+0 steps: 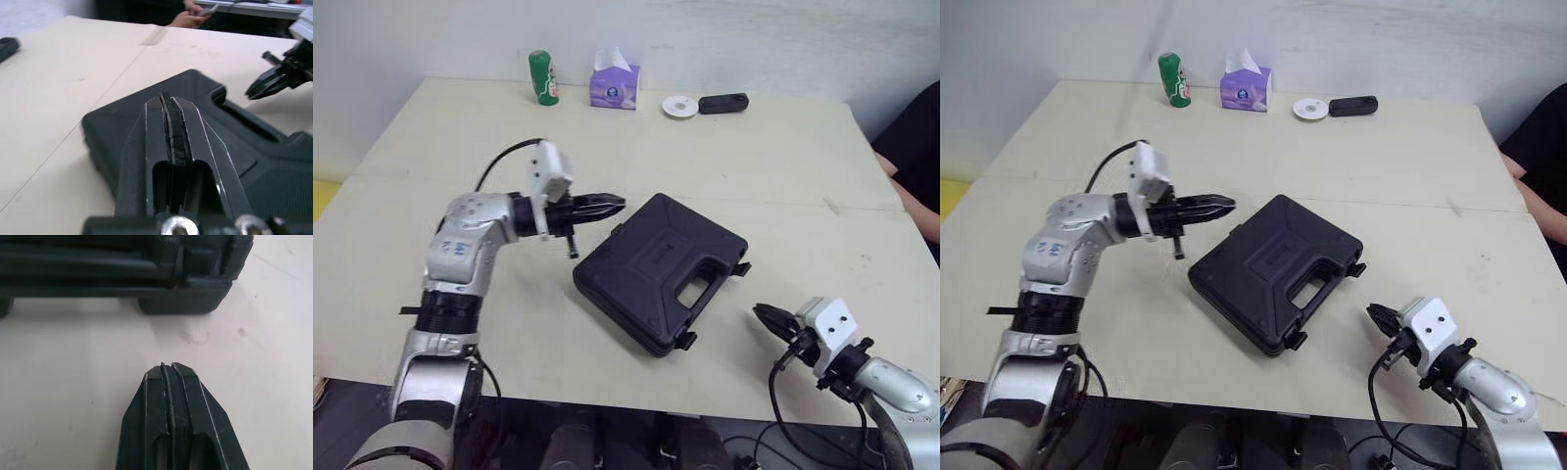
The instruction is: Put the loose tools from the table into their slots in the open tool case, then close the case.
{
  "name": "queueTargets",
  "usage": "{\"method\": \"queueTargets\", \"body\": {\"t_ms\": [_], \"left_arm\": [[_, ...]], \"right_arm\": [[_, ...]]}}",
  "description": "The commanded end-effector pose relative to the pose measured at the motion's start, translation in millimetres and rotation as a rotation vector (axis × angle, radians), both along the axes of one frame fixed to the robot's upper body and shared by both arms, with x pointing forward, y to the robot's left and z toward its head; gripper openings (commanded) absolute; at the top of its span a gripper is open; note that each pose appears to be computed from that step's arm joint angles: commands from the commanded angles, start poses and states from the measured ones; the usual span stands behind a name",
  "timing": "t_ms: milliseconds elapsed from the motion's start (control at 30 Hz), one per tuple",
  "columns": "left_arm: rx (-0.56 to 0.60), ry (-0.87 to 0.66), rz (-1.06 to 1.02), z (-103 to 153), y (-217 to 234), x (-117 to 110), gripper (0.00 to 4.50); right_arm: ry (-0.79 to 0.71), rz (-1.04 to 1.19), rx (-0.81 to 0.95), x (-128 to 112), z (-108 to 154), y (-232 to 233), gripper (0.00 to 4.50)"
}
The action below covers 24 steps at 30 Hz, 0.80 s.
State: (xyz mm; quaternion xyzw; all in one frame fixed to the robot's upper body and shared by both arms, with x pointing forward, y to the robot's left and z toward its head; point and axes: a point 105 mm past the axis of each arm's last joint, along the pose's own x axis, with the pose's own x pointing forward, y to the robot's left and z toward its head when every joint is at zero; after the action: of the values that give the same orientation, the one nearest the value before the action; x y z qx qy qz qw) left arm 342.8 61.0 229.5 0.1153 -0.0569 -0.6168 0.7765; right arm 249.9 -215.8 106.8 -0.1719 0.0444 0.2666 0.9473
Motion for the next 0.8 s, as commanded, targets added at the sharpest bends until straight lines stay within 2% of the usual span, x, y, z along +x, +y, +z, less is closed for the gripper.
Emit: {"method": "queueTargets", "body": {"t_ms": [33,200,333,467,667,800], "left_arm": [[0.040,-0.041,-0.066,4,-37,-3,0.01],[0.087,-0.038,-0.108,1,-86,3,0.01],[0.135,-0.013,-0.074,-12,-126,16,0.01],[0.157,0.054,-0.053,-29,-138,22,0.01],[0.316,0.091,-0.011,-75,-133,29,0.01],[0.397,0.129,-0.035,-100,-131,23,0.01]], "right_arm": [[-0.058,-0.040,0.015,8,11,-6,0.04],[-0.057,-0.039,0.009,18,11,-9,0.04],[-0.044,-0.005,0.008,22,10,-3,0.04],[-0.044,0.012,0.004,24,10,2,0.04],[-0.063,0.019,0.009,27,15,11,0.04],[-0.076,0.008,0.022,28,19,12,0.04]]}}
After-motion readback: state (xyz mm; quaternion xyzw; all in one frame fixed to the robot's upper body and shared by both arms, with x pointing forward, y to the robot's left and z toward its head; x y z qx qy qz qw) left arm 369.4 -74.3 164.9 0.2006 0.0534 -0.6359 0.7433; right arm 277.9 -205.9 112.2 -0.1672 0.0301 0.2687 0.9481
